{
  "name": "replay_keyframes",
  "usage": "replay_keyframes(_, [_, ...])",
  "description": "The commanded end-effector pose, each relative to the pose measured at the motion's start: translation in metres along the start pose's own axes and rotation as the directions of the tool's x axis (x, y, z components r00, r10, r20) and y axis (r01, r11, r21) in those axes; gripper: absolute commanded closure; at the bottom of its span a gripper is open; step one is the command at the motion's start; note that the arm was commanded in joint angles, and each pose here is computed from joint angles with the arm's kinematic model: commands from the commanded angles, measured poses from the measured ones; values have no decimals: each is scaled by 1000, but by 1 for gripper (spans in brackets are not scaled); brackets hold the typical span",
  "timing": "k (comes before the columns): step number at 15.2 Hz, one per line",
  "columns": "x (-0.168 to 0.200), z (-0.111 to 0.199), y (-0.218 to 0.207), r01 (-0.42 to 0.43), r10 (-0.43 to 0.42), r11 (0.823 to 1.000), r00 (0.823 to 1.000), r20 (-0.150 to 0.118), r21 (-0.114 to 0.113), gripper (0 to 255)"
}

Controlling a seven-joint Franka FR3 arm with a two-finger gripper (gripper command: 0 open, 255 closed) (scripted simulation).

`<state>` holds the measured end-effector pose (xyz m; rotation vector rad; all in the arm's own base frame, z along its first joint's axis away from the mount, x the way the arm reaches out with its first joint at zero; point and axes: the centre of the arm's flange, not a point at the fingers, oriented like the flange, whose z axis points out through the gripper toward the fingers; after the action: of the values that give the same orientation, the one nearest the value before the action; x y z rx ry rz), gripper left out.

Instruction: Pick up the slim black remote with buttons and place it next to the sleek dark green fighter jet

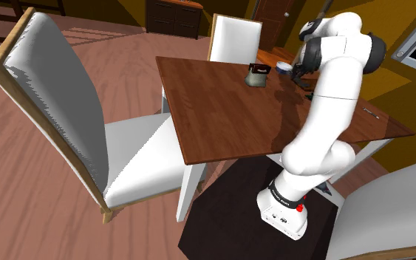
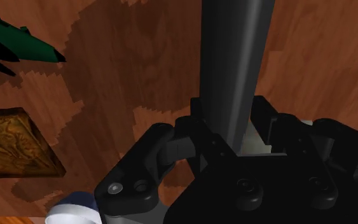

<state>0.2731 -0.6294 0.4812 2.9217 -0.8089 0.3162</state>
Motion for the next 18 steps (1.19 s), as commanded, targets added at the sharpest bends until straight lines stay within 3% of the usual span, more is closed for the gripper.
replay_keyframes(1, [12, 5, 22, 1, -1, 1000, 1000, 0, 2, 255])
replay_keyframes(7, [44, 15, 94, 1, -1, 1000, 1000, 0, 2, 255])
replay_keyframes(18, [31, 71, 92, 1, -1, 1000, 1000, 0, 2, 255])
